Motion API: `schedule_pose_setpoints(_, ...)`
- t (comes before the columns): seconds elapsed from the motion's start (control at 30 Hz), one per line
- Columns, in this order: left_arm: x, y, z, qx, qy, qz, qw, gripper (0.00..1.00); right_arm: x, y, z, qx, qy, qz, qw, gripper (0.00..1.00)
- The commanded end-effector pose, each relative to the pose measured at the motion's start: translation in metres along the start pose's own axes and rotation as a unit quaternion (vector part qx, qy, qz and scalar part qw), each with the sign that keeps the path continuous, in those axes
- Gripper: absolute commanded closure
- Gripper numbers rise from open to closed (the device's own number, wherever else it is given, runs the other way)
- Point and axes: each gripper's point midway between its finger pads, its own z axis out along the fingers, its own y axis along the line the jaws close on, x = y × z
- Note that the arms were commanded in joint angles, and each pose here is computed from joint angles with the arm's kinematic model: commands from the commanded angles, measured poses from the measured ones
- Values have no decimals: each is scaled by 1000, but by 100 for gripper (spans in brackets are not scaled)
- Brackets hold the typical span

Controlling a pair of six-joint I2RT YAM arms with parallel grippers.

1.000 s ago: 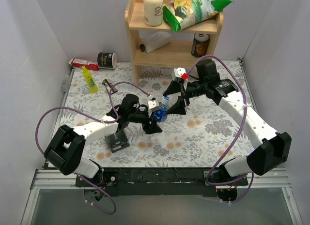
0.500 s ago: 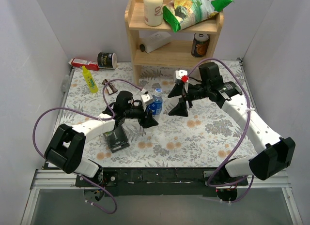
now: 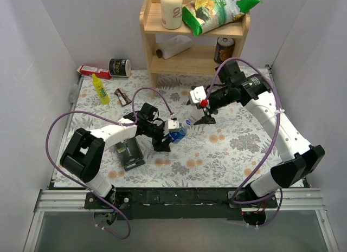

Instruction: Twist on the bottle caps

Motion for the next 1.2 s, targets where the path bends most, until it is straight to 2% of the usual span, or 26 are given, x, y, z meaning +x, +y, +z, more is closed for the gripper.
schedule_pose_setpoints(0.0, -24, 2, -9, -7, -9, 68, 998, 100, 16, 41, 4, -80, 47, -96, 991, 16)
schedule_pose_setpoints(0.13, -26, 0, -10, -12, -5, 102, 995, 100, 27, 48, 11, -89, 66, -128, 986, 21)
schedule_pose_setpoints(0.33, -24, -1, -15, -14, 6, 131, 991, 100, 30, 57, 24, -117, 73, -145, 980, 35)
schedule_pose_setpoints(0.7, -27, -2, -15, -12, 0, 128, 992, 100, 38, 75, 41, -152, 81, -172, 970, 42)
schedule_pose_setpoints(0.9, -30, -1, -15, -14, -4, 129, 991, 100, 48, 71, 45, -141, 101, -187, 967, 46)
schedule_pose_setpoints(1.17, -31, -1, -15, -14, -6, 128, 992, 100, 54, 55, 52, -77, 113, -243, 960, 52)
